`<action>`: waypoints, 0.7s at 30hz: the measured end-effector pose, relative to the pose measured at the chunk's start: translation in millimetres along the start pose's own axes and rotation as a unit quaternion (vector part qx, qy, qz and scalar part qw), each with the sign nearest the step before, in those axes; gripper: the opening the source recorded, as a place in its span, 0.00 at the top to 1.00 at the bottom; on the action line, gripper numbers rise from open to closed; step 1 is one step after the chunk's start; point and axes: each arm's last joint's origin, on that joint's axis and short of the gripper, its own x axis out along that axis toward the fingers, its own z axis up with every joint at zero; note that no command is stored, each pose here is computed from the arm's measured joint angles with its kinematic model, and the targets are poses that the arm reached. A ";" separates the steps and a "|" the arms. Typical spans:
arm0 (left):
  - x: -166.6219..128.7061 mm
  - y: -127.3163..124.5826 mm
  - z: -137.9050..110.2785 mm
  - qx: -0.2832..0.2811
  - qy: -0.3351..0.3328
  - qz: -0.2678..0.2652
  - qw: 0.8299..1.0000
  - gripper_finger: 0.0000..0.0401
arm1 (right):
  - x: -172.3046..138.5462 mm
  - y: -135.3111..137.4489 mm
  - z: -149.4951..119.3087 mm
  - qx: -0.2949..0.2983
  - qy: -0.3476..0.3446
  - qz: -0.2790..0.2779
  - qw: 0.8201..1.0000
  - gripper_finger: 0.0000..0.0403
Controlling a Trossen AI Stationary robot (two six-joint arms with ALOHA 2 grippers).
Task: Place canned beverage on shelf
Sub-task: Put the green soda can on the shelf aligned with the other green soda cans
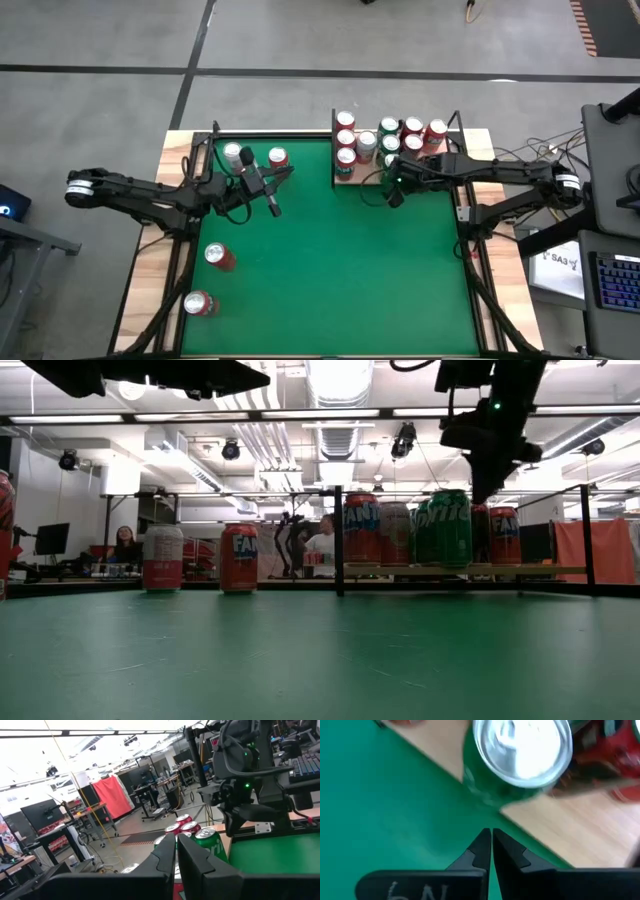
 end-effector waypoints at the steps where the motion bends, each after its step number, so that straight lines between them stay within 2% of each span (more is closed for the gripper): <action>1: 0.0 0.0 0.0 0.000 0.000 0.000 1.000 1.00 | 1.0 0.9 0.9 0.000 -0.007 0.004 1.000 0.98; 21: 0.2 -0.2 0.4 0.001 0.002 -0.002 1.000 1.00 | 5.0 -2.2 10.3 -0.011 -0.048 -0.007 0.999 0.98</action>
